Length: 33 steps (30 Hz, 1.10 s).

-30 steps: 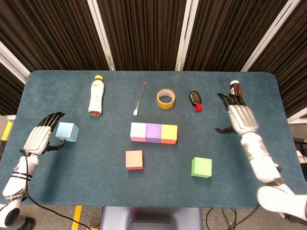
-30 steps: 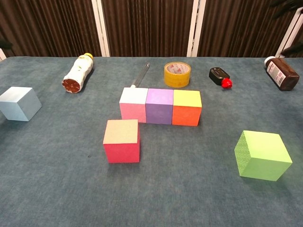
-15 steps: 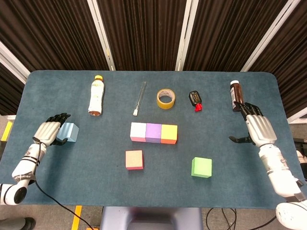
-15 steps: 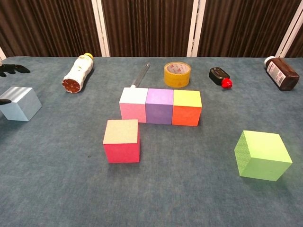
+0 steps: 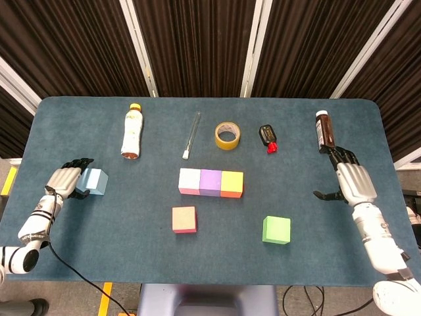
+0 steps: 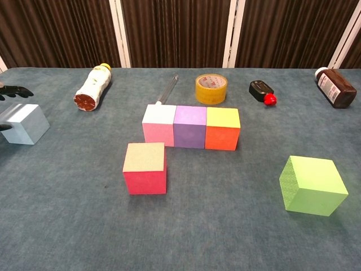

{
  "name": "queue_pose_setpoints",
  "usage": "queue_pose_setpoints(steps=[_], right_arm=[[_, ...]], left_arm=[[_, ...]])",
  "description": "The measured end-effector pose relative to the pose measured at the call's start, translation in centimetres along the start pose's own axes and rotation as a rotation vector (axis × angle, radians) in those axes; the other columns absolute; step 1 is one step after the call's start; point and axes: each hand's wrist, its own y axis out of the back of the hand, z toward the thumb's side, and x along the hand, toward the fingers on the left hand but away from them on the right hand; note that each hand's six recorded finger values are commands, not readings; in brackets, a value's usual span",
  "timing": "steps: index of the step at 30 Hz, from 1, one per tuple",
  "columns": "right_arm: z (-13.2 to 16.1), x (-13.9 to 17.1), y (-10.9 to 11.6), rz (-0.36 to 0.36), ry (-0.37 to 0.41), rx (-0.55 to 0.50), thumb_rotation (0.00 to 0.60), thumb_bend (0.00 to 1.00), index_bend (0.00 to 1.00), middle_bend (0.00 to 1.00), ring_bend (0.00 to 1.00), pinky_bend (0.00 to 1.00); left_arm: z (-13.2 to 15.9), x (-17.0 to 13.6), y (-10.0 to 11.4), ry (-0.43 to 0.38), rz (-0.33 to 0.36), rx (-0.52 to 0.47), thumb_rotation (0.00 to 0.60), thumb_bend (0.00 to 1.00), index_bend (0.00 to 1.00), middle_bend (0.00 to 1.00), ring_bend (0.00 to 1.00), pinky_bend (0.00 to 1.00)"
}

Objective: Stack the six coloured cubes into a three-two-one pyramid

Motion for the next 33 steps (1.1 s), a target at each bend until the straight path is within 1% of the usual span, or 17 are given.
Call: queue_pose_setpoints(steps=[2,5,9,10,12,13,14,16,18,22,26,29,30,33], right_arm=[[-0.1,0.1,-0.1,0.001,-0.001,0.000,0.600,0.24,0.11,0.22,0.09,0.16],[-0.1,0.3,-0.3,0.000,-0.001,-0.004,0.600,0.24,0.11,0.22,0.09,0.16],[-0.3,0.6,-0.5,-0.002,-0.007,-0.009,0.600,0.24,0.11,0.22,0.09,0.16],[-0.4,0.7,-0.6,-0.002,-0.009,-0.011,0.600,0.24,0.11,0.22,0.09,0.16],[-0.6,0.9,-0.7,-0.002,-0.015,-0.014,0.600,0.24,0.11,0.22,0.09,0.16],[-0.8,1.0,-0.8,-0.002,-0.017,-0.015,0.600,0.24,0.11,0.22,0.09,0.16],[-0.9,1.2,-0.9,-0.001,-0.020,-0.017,0.600,0.24,0.11,0.22,0.09,0.16],[-1.3,1.4,-1.1,-0.001,-0.029,-0.022,0.600,0.24,0.11,0.22,0.09,0.16],[-1.6,1.7,-1.1,-0.004,-0.037,-0.030,0.600,0.24,0.11,0.22,0.09,0.16],[-2.0,2.0,-0.9,-0.020,-0.038,-0.038,0.600,0.24,0.11,0.22,0.09,0.16],[-2.0,2.3,-0.3,-0.038,-0.031,-0.042,0.600,0.24,0.11,0.22,0.09,0.16],[-2.0,2.6,0.1,-0.048,-0.024,-0.046,0.600,0.24,0.11,0.22,0.09,0.16],[-2.1,2.7,0.2,-0.051,-0.023,-0.047,0.600,0.24,0.11,0.22,0.09,0.16],[-2.4,3.1,0.4,-0.055,-0.023,-0.051,0.600,0.24,0.11,0.22,0.09,0.16]], left_arm=[[-0.1,0.2,-0.2,0.003,-0.004,-0.004,0.600,0.36,0.05,0.06,0.04,0.12],[-0.2,0.4,-0.4,0.004,-0.006,-0.014,0.600,0.36,0.08,0.10,0.07,0.14],[-0.2,0.7,-0.4,0.004,0.004,-0.025,0.600,0.36,0.18,0.27,0.22,0.26],[-0.2,0.8,-0.4,0.005,0.007,-0.026,0.600,0.36,0.22,0.34,0.29,0.31],[-0.2,0.8,-0.1,0.002,0.021,-0.034,0.600,0.36,0.28,0.44,0.37,0.40],[-0.1,0.8,0.0,-0.001,0.030,-0.039,0.600,0.36,0.31,0.48,0.41,0.45],[0.0,0.8,0.2,-0.005,0.041,-0.046,0.600,0.36,0.33,0.50,0.44,0.49],[0.4,0.6,0.9,-0.020,0.072,-0.061,0.600,0.36,0.34,0.52,0.45,0.52],[1.0,0.2,1.6,-0.044,0.101,-0.074,0.600,0.36,0.34,0.52,0.45,0.53],[2.9,-0.7,2.9,-0.102,0.125,-0.105,0.600,0.36,0.34,0.52,0.45,0.53],[6.3,-2.0,4.5,-0.185,0.135,-0.147,0.600,0.36,0.33,0.52,0.46,0.53],[9.8,-2.9,6.0,-0.256,0.134,-0.170,0.600,0.36,0.32,0.51,0.46,0.54],[11.3,-3.3,6.6,-0.281,0.133,-0.173,0.600,0.36,0.32,0.51,0.46,0.54],[14.3,-3.5,8.0,-0.317,0.142,-0.149,0.600,0.36,0.31,0.51,0.46,0.54]])
